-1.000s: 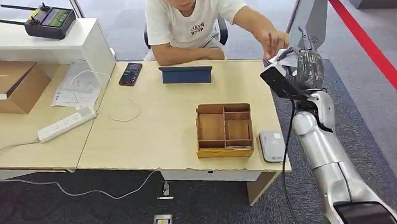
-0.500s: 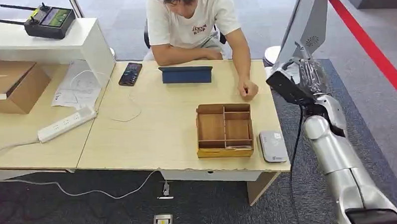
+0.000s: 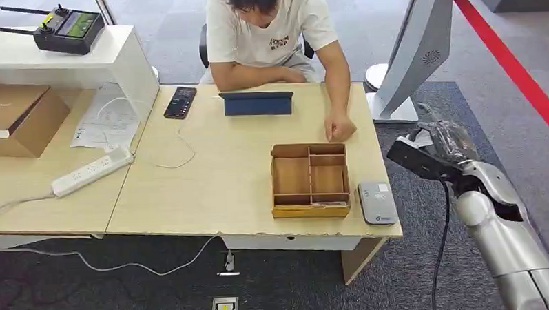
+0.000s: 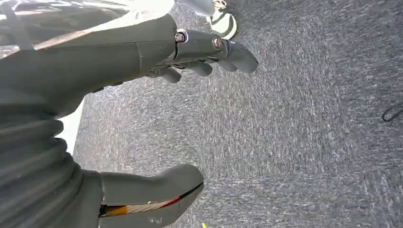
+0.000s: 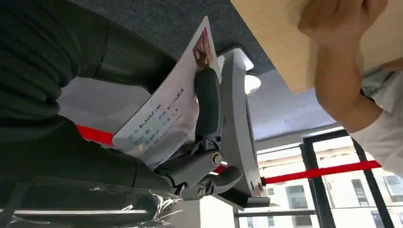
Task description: Pass the card to the sensor for recognition and then transmit it.
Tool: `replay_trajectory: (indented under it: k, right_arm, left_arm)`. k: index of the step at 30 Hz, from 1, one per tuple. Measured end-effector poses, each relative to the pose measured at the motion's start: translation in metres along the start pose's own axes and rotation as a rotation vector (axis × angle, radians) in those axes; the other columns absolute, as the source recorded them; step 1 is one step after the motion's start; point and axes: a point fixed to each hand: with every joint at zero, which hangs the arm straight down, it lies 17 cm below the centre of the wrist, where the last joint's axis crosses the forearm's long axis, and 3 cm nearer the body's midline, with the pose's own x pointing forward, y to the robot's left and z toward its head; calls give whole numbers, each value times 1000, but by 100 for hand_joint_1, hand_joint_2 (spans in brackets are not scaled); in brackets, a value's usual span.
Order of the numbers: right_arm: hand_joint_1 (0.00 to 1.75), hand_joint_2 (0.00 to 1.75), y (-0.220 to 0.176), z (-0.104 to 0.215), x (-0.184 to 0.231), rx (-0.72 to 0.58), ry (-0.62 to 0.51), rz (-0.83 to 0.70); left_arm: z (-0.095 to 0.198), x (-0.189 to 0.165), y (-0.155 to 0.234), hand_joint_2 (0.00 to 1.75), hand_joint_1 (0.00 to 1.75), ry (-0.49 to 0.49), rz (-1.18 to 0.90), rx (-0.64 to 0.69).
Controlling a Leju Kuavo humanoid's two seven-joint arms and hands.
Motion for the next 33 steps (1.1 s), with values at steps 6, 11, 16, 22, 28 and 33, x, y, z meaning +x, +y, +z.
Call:
replay_trajectory:
  k: [6,11,16,22,28,33]
  right_arm:
    - [175,175,37,15,-11,91,28,23]
    - [175,175,60,22,-16,127,45,58]
    - [175,175,78,23,-15,138,47,113]
    - [175,175,100,25,-17,168,57,137]
    - [175,175,114,26,-25,190,74,142]
    - [175,175,124,27,-31,218,87,144]
  left_arm:
    - [0,1,0,175,0,-4,-10,-1]
    - [0,3,1,175,0,-11,-17,-1]
    - [0,5,2,175,0,-15,-13,-1]
    - [0,5,1,175,0,-15,-16,-7]
    - [0,5,0,175,0,-17,-20,-12]
    - [0,5,0,175,0,-18,-19,-12]
